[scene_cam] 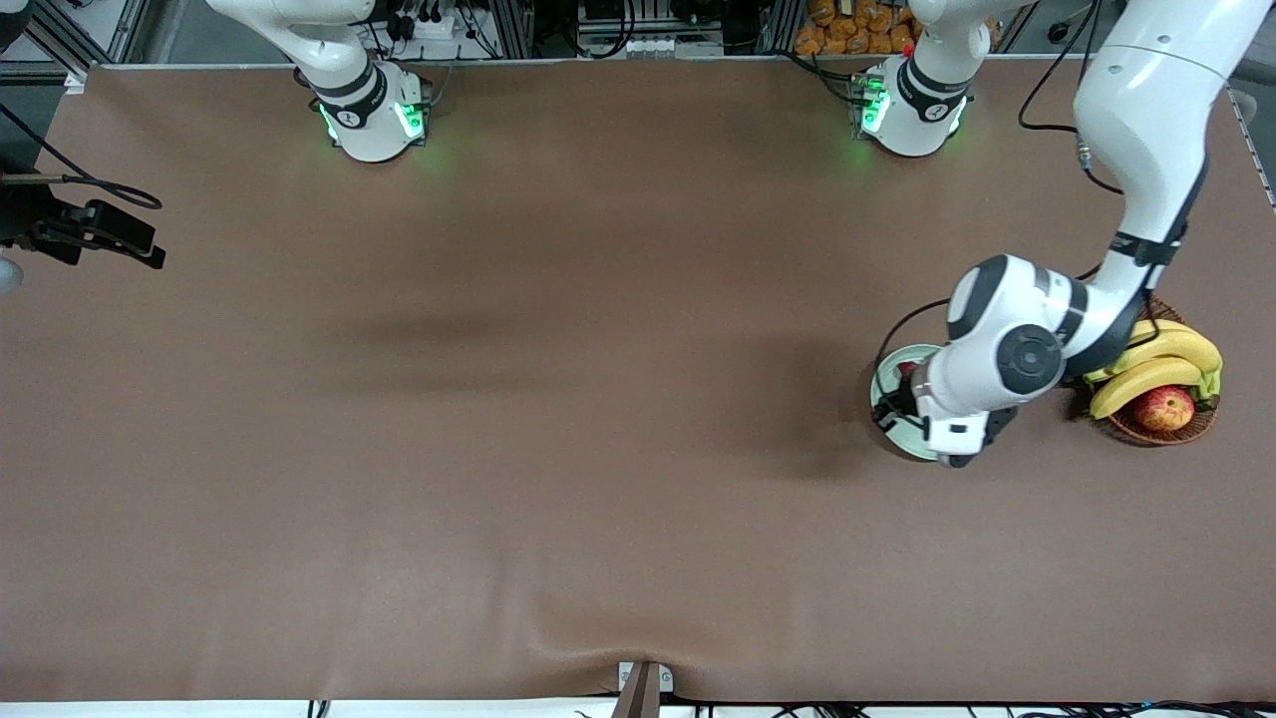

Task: Collect all strawberries into plate
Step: 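Lower the strawberry into the plate and open the left gripper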

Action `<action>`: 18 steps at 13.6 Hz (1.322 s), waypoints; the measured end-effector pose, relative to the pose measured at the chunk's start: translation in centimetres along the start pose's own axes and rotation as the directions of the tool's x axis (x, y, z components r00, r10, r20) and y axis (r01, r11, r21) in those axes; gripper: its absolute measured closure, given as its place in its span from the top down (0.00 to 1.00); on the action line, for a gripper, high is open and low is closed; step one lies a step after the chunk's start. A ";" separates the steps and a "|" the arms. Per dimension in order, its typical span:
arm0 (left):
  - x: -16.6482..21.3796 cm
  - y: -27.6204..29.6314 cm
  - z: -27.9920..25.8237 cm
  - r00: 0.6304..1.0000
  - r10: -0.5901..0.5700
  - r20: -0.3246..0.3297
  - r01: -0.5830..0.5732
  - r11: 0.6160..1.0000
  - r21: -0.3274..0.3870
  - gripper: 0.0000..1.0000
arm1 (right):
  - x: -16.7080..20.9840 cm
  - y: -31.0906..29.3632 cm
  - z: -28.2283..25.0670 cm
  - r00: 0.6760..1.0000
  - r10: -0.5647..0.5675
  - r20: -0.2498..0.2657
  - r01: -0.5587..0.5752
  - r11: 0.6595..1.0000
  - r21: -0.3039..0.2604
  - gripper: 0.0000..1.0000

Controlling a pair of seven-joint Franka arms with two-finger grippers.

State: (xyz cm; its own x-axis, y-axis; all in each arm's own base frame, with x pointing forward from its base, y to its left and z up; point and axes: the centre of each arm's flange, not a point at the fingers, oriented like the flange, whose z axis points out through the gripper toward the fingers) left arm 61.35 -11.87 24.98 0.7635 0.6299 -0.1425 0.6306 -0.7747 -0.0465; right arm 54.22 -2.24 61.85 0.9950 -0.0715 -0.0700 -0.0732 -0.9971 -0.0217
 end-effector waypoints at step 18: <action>-4.5 1.8 -20.7 0.994 0.106 0.011 -0.107 0.986 0.128 1.00 | 1.0 0.2 0.8 1.000 0.004 -0.012 -0.004 1.000 0.003 1.00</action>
State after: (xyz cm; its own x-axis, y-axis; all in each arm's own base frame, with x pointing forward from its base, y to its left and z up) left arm 61.91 -14.98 45.97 0.8243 0.5436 -0.1578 0.5225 -0.8380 -0.1574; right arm 55.19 -2.46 60.95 0.9954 -0.0760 -0.0581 -0.0775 -0.9967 -0.0246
